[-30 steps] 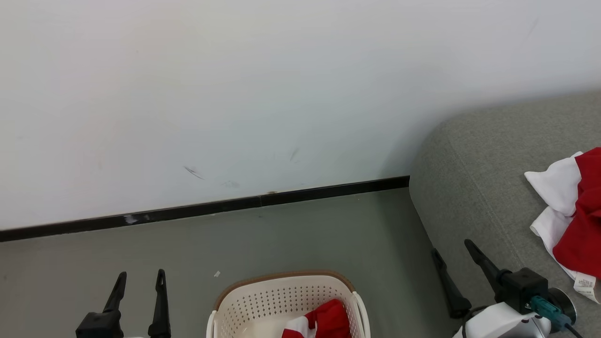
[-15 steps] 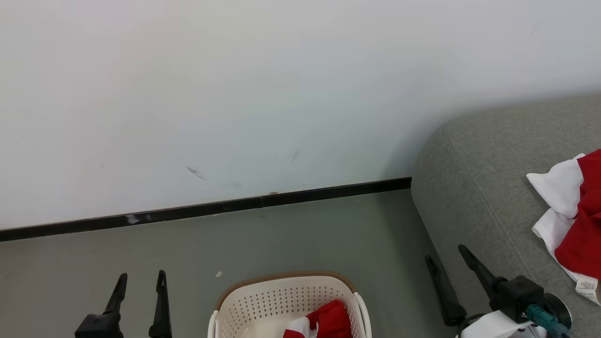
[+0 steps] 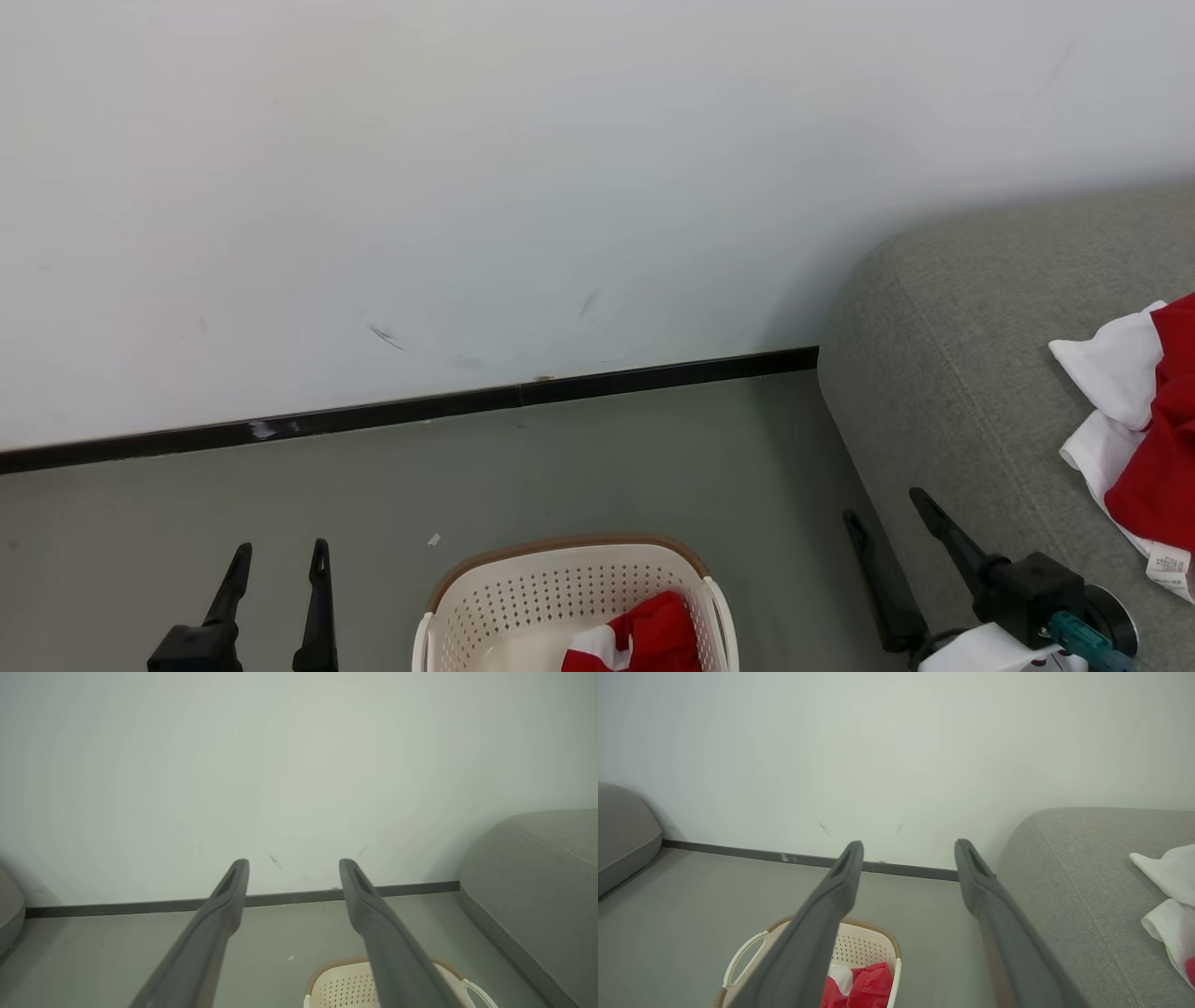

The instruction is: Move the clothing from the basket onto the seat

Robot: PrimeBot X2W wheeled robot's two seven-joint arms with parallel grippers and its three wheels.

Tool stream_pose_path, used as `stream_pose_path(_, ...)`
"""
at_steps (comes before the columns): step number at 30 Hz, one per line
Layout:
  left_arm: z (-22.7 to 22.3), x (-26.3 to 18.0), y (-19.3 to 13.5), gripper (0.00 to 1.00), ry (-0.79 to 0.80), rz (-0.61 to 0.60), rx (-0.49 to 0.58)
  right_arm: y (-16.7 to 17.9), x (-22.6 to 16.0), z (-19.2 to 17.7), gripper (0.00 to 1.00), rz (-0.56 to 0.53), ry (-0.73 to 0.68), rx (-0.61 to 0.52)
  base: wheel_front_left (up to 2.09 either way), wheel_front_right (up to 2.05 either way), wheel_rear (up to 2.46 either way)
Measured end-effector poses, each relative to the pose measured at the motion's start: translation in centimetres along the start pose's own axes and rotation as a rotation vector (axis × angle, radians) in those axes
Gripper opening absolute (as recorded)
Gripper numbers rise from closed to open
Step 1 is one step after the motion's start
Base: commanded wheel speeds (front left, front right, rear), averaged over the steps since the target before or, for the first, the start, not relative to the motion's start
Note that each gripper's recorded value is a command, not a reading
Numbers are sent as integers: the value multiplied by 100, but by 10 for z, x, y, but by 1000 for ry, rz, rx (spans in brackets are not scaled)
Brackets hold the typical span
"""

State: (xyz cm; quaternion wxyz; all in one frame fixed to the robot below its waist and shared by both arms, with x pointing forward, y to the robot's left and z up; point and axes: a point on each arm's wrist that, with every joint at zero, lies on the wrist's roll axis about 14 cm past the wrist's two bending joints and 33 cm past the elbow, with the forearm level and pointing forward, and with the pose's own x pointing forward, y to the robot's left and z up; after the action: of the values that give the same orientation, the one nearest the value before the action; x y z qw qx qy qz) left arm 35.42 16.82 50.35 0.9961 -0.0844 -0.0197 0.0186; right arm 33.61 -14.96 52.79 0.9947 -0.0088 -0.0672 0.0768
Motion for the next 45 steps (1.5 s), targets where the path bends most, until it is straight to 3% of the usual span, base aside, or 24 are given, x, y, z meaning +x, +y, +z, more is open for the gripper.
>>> stream_pose_path(9,-13,0,-9,100,41,-75,57,-4,3,5,100,-9,-15,-12,0,0,0)
stream_pose_path(20,-25,18,-52,100,91,-237,82,-30,-1,4,100,-85,-1,-61,0,0,0)
stream_pose_path(45,-69,66,-88,100,195,-361,99,-45,25,-13,100,-113,49,-77,0,0,0)
